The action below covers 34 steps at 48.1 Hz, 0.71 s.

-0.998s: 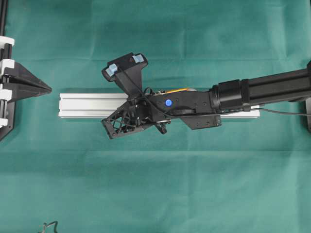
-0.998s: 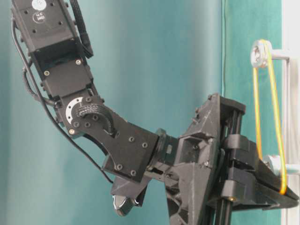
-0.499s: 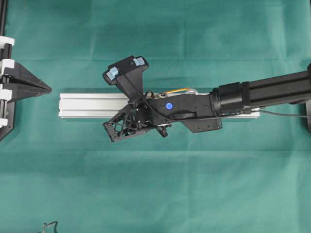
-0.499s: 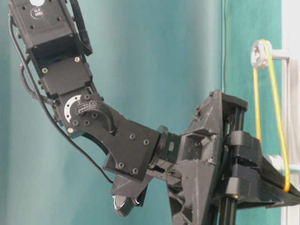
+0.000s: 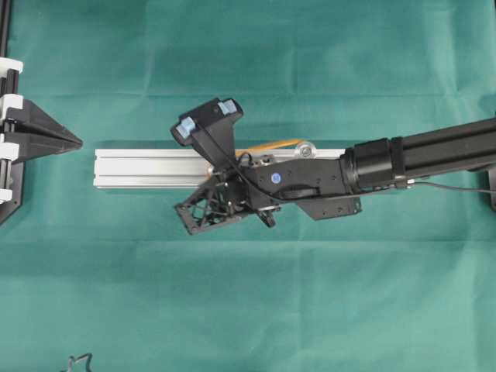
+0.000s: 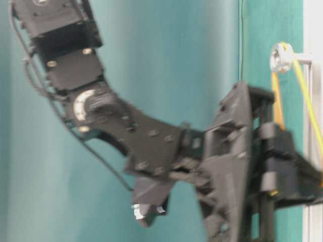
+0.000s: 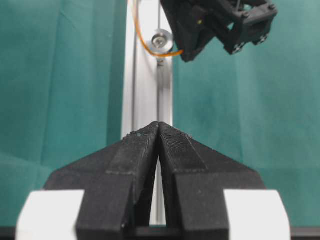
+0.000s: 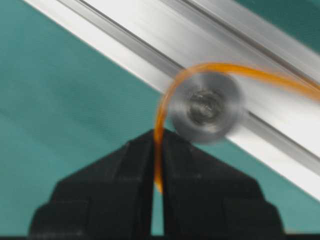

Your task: Hook the rubber onto the shaft.

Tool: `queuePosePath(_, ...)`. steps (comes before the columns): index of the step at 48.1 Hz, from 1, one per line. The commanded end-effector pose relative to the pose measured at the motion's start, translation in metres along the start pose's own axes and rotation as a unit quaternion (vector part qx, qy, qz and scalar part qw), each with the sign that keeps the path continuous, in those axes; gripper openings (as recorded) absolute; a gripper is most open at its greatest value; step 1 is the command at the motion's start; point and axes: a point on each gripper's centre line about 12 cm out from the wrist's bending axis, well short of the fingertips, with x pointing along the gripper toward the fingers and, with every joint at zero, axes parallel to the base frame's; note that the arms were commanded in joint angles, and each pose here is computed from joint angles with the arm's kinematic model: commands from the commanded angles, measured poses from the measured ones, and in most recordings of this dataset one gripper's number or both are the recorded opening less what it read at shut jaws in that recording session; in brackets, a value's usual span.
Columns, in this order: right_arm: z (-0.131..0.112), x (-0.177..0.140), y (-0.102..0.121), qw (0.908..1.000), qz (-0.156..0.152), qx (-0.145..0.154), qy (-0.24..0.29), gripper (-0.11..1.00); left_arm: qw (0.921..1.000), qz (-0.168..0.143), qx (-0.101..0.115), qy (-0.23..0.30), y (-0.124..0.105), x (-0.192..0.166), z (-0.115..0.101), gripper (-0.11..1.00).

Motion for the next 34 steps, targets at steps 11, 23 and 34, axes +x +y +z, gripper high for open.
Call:
queuePosePath(11,-0.001,-0.025,0.0,0.9999,0.017,-0.001,-0.003,0.05,0.9999,0.0,0.001,-0.012,0.0,-0.003,0.009,0.0)
queuePosePath(23,-0.003,-0.029,-0.008,0.9999,0.012,-0.002,-0.002,0.05,0.9999,0.0,0.001,-0.012,0.0,-0.003,0.009,0.0)
queuePosePath(34,-0.004,-0.034,-0.014,0.9999,0.009,-0.004,-0.003,0.05,0.9999,0.0,0.001,-0.012,0.0,-0.003,0.009,0.0)
